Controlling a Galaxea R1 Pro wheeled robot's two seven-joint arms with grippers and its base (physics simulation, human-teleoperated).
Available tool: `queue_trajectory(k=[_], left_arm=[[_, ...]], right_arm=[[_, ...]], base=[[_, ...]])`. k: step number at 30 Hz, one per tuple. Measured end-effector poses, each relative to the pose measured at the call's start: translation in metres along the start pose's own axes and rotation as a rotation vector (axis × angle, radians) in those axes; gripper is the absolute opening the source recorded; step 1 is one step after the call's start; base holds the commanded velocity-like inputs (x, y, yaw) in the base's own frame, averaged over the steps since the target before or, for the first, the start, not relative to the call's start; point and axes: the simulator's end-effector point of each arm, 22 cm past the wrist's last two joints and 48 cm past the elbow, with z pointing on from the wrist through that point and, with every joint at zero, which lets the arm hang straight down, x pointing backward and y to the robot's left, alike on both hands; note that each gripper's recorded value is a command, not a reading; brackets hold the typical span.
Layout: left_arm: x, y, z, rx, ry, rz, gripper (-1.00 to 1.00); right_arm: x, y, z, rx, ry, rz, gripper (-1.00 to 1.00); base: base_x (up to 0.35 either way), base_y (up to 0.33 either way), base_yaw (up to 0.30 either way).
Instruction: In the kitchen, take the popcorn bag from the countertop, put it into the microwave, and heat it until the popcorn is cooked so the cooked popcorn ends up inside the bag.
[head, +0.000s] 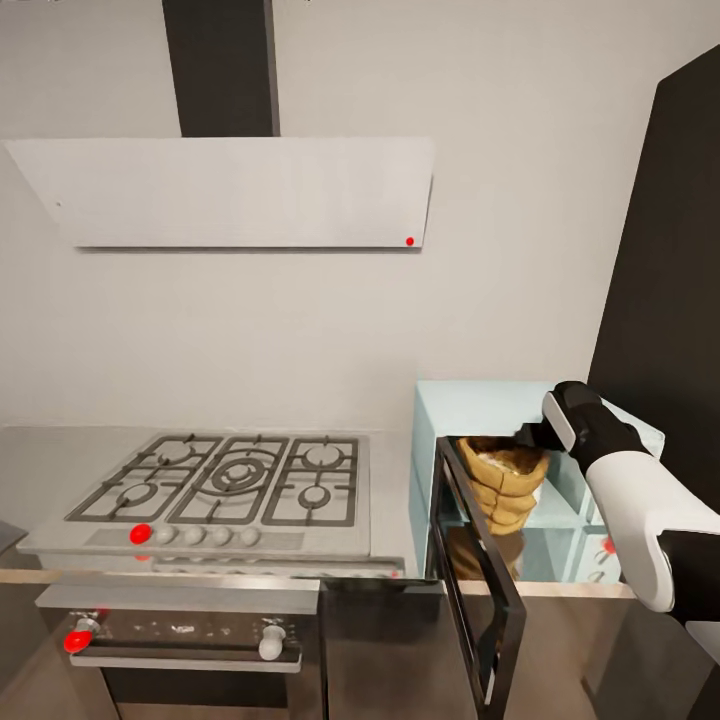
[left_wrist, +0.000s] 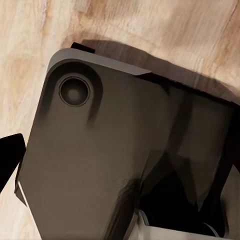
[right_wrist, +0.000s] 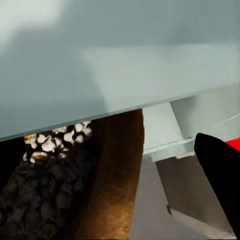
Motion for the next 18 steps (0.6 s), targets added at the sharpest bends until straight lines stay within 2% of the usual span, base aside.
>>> queue_trajectory(k=[7, 12, 18], left_arm=[[0.0, -0.001, 0.0, 0.002, 0.0, 0.0, 1.0], [0.001, -0.002, 0.0, 0.002, 0.002, 0.0, 1.0], [0.001, -0.002, 0.0, 0.002, 0.003, 0.0, 1.0]], right_arm=[[0.0, -0.003, 0.0, 0.005, 0.0, -0.001, 1.0], [-0.001, -0.002, 0.0, 0.005, -0.003, -0.001, 1.0], [-0.042, -0.005, -0.029, -0.006, -0.123, 0.019, 1.0]], base=[[0.0, 0.0, 0.0], [-0.275, 0.0, 0.0], [-0.344, 0.0, 0.0]])
